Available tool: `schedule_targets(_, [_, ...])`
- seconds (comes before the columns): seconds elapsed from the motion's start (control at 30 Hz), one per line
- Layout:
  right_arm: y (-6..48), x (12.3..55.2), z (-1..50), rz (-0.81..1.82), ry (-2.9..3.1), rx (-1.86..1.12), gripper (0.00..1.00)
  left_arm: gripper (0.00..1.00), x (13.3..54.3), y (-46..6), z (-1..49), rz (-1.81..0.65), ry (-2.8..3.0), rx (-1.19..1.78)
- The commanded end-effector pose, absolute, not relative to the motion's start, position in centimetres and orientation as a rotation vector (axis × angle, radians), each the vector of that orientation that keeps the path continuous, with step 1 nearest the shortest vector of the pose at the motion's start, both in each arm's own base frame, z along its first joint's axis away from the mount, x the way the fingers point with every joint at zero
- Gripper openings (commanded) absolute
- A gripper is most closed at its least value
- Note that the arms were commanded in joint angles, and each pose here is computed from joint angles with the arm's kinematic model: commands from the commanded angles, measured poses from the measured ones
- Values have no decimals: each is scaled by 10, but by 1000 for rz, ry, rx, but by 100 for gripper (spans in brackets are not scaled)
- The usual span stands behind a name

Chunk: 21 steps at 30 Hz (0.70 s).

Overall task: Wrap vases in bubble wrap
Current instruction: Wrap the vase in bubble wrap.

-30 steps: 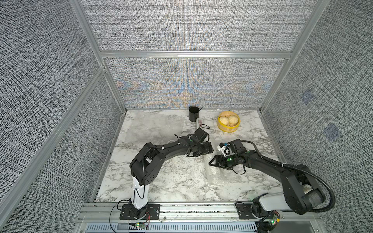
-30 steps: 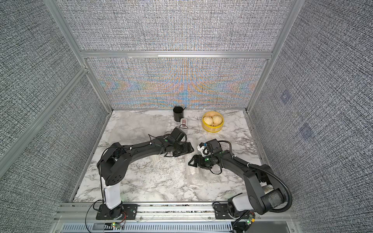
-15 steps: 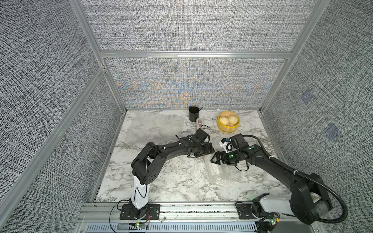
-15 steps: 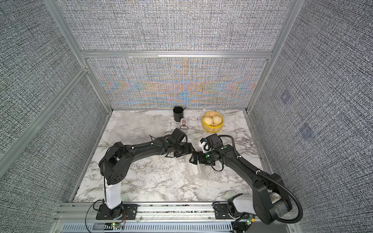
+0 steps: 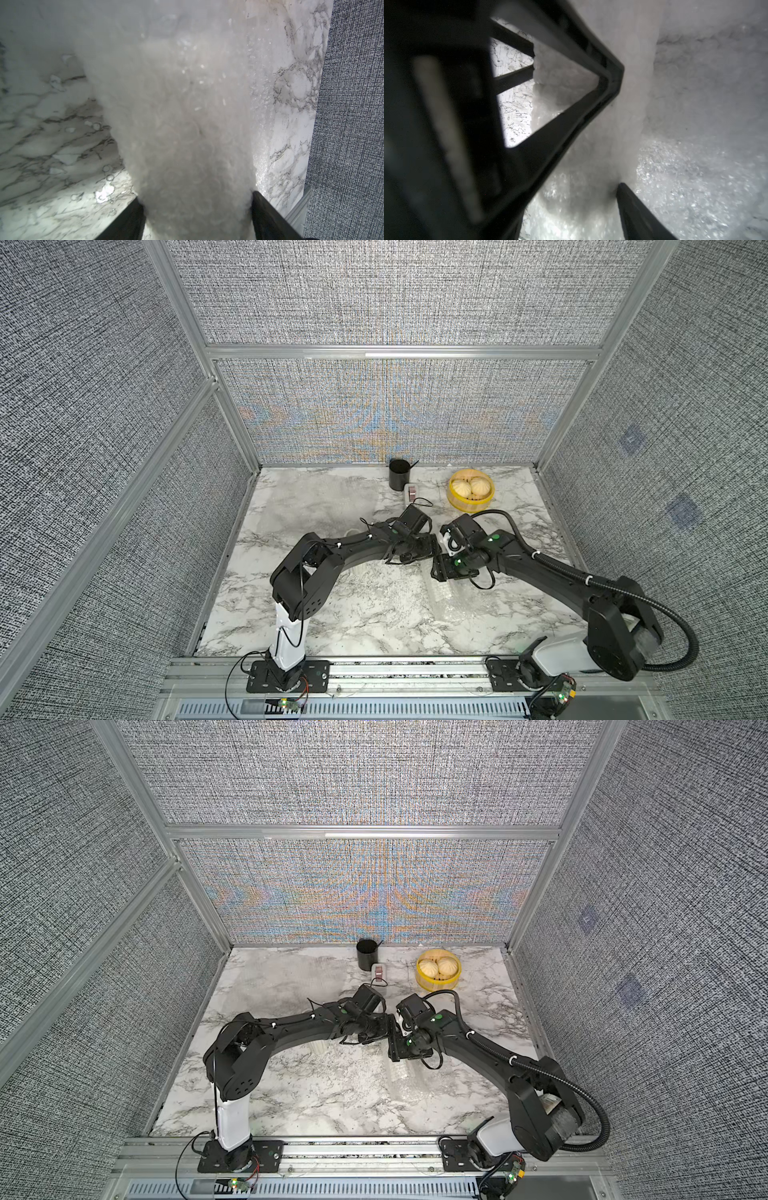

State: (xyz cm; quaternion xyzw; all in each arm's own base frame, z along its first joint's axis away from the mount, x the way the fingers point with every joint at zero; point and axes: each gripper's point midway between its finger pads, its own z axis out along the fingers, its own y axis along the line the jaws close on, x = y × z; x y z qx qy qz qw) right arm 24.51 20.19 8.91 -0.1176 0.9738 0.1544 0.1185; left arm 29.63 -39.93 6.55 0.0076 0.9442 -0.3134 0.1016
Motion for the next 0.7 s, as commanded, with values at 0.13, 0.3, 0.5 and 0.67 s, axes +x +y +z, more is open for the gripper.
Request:
schedule_targets(0.13, [185, 238, 76, 374, 2891, -343, 59, 77, 297, -391, 57, -831, 2822, 31])
schedule_targets(0.3, [177, 233, 71, 441, 2899, -286, 55, 81, 302, -398, 69, -859, 2795, 54])
schedule_targets(0.5, [167, 228, 65, 507, 2906, -220, 54, 92, 310, -404, 88, -877, 2754, 80])
schedule_targets(0.67, [158, 227, 59, 562, 2914, -151, 54, 96, 310, -404, 99, -892, 2730, 77])
